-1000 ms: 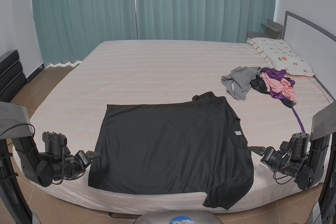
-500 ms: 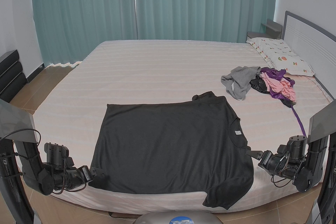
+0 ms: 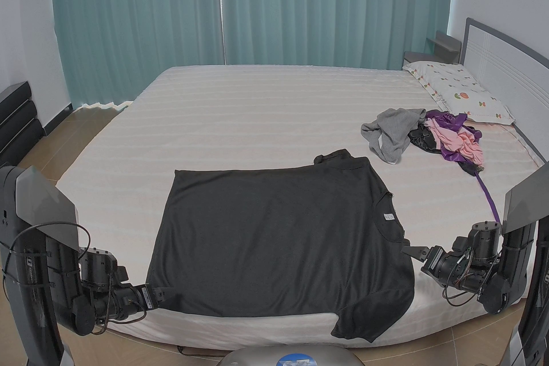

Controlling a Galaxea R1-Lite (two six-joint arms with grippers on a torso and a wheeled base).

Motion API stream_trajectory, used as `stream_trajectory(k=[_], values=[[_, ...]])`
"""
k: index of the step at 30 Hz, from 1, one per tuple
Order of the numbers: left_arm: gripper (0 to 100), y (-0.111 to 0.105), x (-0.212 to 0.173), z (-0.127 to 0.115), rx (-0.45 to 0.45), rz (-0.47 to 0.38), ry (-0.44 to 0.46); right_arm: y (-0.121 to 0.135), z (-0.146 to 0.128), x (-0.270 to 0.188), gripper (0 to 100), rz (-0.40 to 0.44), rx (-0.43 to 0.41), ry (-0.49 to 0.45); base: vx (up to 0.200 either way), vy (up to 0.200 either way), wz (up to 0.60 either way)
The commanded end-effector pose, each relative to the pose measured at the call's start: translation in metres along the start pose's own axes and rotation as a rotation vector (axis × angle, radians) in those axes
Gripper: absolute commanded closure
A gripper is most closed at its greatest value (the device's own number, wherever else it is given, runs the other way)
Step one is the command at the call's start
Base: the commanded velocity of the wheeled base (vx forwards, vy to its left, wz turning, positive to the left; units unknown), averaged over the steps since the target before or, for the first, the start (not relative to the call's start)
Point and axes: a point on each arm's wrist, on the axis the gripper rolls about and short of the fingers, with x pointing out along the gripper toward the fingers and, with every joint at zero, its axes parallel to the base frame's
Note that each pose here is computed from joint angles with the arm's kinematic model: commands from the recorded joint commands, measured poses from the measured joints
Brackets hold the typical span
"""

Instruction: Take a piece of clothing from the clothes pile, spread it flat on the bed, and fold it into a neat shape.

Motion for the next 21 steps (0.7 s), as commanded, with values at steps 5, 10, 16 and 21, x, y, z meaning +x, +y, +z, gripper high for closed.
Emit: stream_trajectory(k=[5, 10, 16, 21], values=[[0, 0.007, 0.008, -0.01, -0.012, 0.021, 0.042, 0.001, 0.001, 0.0, 0, 0.008, -0.003, -0.004, 0.0, 0.0, 0.0], [0, 0.009, 0.01, -0.01, -0.008, 0.006, 0.028, 0.001, 0.001, 0.001, 0, 0.008, -0.004, -0.007, 0.0, 0.0, 0.0], [0, 0.01, 0.014, -0.011, 0.002, 0.0, 0.007, 0.001, 0.001, 0.001, 0, 0.01, -0.004, -0.009, 0.0, 0.0, 0.0], [100, 0.013, 0.009, -0.015, -0.01, 0.025, 0.026, 0.001, 0.001, 0.0, 0, 0.009, -0.002, -0.01, 0.0, 0.0, 0.0]])
